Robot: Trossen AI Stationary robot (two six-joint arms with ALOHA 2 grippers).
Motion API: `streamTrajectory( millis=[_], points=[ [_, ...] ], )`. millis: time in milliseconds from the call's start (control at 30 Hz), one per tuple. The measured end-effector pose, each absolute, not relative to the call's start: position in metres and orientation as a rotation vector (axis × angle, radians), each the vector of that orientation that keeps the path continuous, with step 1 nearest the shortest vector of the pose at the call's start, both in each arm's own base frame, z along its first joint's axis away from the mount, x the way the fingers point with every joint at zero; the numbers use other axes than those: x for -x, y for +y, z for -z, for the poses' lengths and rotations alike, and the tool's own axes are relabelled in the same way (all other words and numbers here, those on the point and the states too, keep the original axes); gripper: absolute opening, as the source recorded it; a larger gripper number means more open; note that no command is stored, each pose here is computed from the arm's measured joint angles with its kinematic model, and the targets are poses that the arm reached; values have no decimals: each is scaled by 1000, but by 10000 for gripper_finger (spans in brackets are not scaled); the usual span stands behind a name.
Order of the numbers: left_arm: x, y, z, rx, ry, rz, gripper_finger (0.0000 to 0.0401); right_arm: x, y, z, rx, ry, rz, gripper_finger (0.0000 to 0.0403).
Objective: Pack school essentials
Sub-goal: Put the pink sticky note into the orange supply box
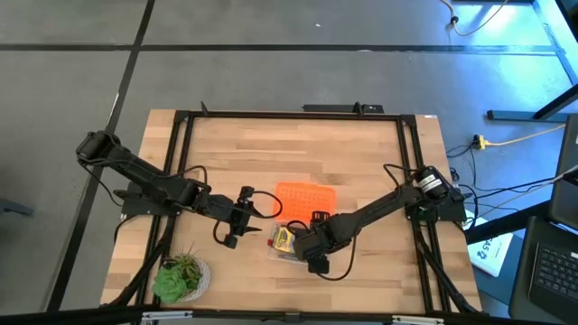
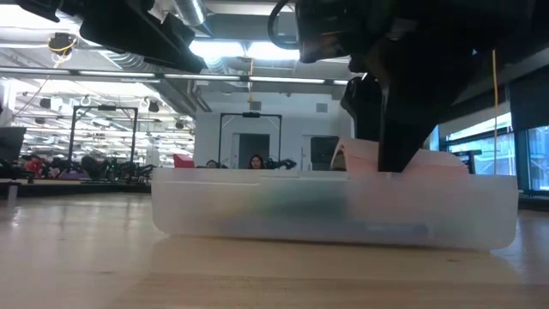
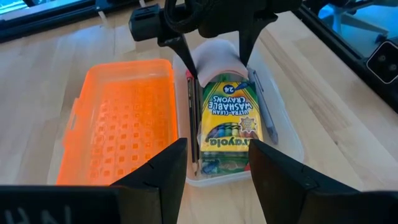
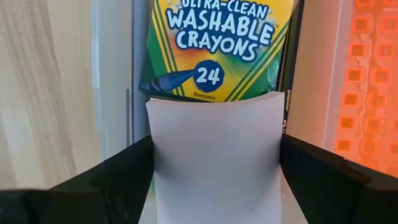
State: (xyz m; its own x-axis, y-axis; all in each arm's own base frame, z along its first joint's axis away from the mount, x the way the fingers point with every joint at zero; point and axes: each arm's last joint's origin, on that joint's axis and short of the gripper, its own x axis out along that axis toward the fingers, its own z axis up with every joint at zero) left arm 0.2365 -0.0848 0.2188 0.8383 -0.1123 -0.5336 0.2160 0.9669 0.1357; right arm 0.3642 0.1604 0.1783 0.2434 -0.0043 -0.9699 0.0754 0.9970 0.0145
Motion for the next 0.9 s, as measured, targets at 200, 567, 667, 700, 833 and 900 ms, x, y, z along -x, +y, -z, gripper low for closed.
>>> streamTrajectory(
  millis=[200, 567, 667, 700, 833, 900],
  points=[
    [-236, -85, -219, -194, 550, 175, 164, -364, 160, -178, -61, 1325, 62, 355],
    [-237, -85, -219, -194, 550, 175, 164, -364, 160, -178, -63, 1326, 67, 387],
    [-237, -85, -219, -194, 550, 175, 164, -364, 162, -180, -61, 1323, 62, 387],
    [-237, -85, -219, -194, 550, 175, 164, -364, 163, -181, -60, 1319, 58, 387],
    [-237, -85, -219, -194, 550, 175, 164, -362, 169, -185, -60, 1322, 56, 387],
    [-237, -85, -219, -194, 550, 175, 164, -359, 170, -185, -64, 1336, 67, 387]
  ],
)
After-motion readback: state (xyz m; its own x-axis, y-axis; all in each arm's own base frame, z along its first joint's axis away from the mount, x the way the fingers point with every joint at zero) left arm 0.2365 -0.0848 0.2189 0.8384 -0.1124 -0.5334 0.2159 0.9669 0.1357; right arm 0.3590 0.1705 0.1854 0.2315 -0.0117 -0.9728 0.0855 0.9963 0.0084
